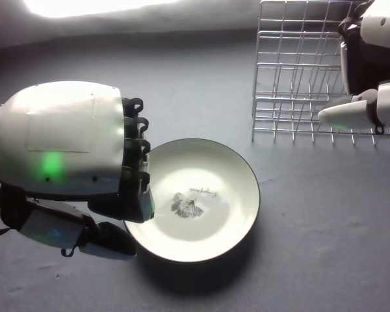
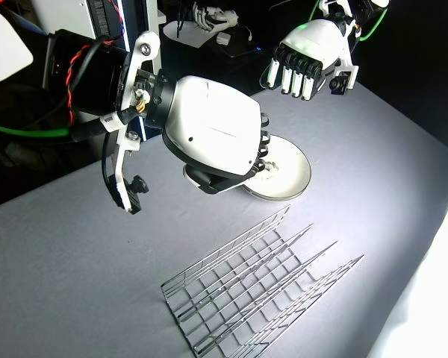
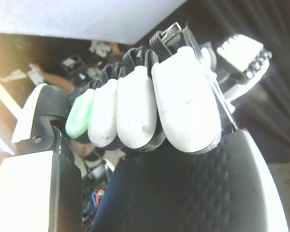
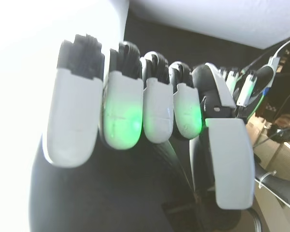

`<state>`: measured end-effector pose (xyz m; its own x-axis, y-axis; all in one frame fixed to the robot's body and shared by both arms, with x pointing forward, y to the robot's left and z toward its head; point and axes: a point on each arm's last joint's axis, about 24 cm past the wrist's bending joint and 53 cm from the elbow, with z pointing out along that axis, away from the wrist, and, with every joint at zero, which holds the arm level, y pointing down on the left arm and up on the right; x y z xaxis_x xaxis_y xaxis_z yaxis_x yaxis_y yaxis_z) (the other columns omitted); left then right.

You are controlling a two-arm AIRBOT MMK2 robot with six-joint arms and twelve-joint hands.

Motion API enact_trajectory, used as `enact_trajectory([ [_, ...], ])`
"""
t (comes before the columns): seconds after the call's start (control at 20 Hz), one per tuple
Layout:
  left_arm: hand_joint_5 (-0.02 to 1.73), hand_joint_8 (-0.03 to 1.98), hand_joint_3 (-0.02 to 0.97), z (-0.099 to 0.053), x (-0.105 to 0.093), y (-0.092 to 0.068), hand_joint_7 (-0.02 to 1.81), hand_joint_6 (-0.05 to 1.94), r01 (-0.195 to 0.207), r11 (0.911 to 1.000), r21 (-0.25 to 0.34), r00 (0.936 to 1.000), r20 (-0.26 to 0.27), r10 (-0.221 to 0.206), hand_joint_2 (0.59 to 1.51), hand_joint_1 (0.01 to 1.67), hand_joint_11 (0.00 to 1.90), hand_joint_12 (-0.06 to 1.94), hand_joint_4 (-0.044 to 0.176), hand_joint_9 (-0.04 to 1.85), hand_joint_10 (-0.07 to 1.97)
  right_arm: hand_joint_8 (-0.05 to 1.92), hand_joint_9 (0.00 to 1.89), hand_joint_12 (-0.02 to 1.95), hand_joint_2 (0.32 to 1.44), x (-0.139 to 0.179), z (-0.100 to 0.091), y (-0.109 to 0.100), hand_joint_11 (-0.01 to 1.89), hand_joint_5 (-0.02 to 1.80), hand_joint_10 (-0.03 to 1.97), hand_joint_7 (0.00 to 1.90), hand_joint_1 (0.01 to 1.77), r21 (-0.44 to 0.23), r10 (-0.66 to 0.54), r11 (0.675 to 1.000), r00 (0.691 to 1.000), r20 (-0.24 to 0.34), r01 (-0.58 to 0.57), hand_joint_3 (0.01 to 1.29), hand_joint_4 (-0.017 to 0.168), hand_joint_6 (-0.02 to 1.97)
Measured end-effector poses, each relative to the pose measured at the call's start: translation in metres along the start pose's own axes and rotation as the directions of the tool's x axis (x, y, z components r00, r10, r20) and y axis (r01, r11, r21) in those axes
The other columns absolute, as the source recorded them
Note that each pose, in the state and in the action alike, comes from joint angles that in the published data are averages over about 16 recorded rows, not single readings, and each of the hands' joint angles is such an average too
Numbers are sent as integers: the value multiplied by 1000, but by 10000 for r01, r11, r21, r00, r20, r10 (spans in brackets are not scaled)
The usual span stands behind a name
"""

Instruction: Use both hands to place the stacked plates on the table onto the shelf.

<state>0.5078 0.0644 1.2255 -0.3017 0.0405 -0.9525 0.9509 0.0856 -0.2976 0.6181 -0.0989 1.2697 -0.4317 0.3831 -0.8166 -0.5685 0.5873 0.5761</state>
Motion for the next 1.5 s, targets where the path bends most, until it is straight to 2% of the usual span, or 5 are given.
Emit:
enact_trajectory([
  [0.4,345,426,10,-3,7,1,369,429,192,9998,17,9990,-406,-191,1142,124,467,435,19,412,432,482,538,472,1294,1,0,0,597,503,495,532,117,24,-7,10000,10000,-30,7,39,0,523],
  [0.6,68,48,0,-6,11,3,69,50,393,9992,19,9964,-753,-390,1135,27,121,52,-8,91,55,101,173,88,1312,4,-1,0,209,165,107,176,20,26,-22,10000,10000,-88,22,22,-2,129],
  [0.8,13,-10,-2,-11,17,8,17,-9,582,9983,2,9912,-1194,-577,1138,22,15,-8,-6,16,9,18,19,1,1312,6,-1,1,18,32,12,27,14,1,-55,10000,9999,-137,55,15,-1,27],
  [1.2,21,-14,-2,-26,36,34,21,-13,417,9990,-162,9729,-2271,-443,1140,22,15,-13,-3,22,7,13,22,-6,1310,11,-3,5,17,19,8,15,14,-81,-205,9998,9995,-242,204,15,-1,22],
  [1.5,22,-15,-2,-36,60,52,20,-14,-229,9997,-45,9461,-3232,203,1140,21,15,-13,1,23,7,14,22,-6,1302,11,-4,6,19,21,7,17,14,-134,-312,9994,9992,-262,309,15,-1,23],
])
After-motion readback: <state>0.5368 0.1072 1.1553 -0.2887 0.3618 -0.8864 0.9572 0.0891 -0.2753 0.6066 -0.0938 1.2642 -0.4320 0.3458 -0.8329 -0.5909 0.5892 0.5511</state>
